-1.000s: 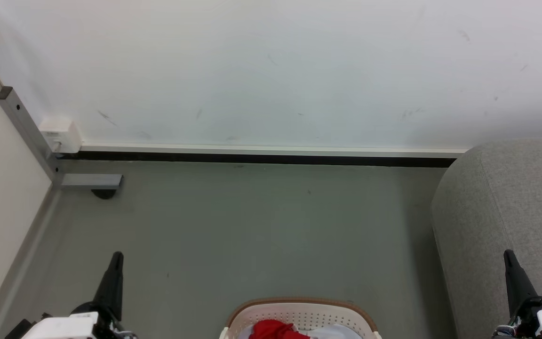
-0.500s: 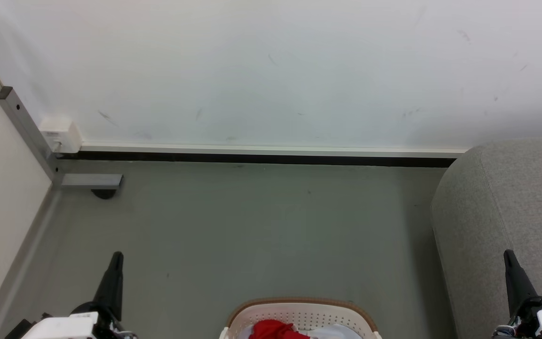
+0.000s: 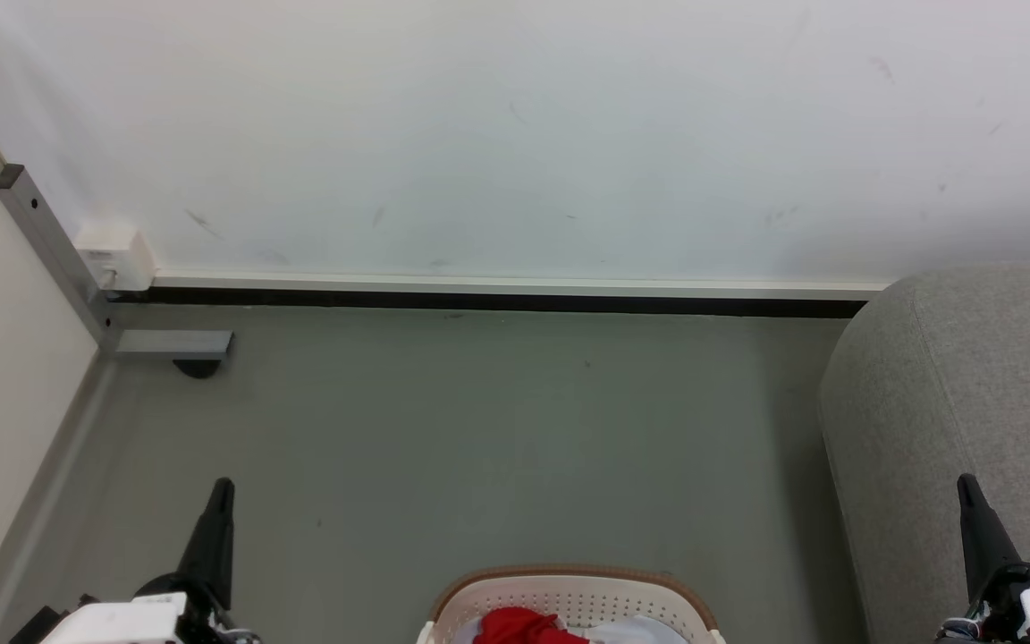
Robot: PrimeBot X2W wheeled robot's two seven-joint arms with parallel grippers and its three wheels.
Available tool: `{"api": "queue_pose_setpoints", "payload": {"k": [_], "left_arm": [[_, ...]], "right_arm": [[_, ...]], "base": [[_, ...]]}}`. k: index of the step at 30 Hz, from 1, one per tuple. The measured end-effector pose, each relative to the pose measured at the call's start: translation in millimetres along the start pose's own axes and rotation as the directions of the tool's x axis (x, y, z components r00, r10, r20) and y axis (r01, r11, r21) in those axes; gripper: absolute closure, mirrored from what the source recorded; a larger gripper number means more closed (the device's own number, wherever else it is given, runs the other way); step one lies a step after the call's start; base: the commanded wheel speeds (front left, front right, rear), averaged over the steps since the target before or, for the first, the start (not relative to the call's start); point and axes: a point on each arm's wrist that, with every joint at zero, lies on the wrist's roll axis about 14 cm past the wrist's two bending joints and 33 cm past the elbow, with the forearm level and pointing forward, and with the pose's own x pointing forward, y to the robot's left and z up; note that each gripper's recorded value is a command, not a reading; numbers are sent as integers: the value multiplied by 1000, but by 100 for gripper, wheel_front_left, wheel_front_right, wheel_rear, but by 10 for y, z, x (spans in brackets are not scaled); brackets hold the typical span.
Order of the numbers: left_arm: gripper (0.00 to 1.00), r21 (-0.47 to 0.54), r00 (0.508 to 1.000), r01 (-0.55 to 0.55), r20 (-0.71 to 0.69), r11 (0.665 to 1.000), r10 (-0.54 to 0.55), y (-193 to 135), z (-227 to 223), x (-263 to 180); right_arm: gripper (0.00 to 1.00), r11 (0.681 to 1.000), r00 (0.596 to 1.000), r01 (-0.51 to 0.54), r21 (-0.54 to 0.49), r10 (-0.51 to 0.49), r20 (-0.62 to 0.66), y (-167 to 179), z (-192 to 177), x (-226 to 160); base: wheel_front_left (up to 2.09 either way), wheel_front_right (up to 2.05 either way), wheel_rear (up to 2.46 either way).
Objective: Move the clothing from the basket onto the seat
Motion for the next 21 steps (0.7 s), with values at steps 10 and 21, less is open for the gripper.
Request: {"api": "queue_pose_setpoints", "payload": {"k": [10, 21], "left_arm": [[100, 0, 1000, 0, 0, 1000, 0, 0, -1, 0], [100, 0, 1000, 0, 0, 1000, 0, 0, 0, 0]], "right_arm": [[100, 1000, 1000, 0, 0, 0, 0, -1, 0, 0], [100, 1000, 1000, 0, 0, 0, 0, 0, 0, 0]], "base": [[0, 0, 0], [0, 0, 0]]}}
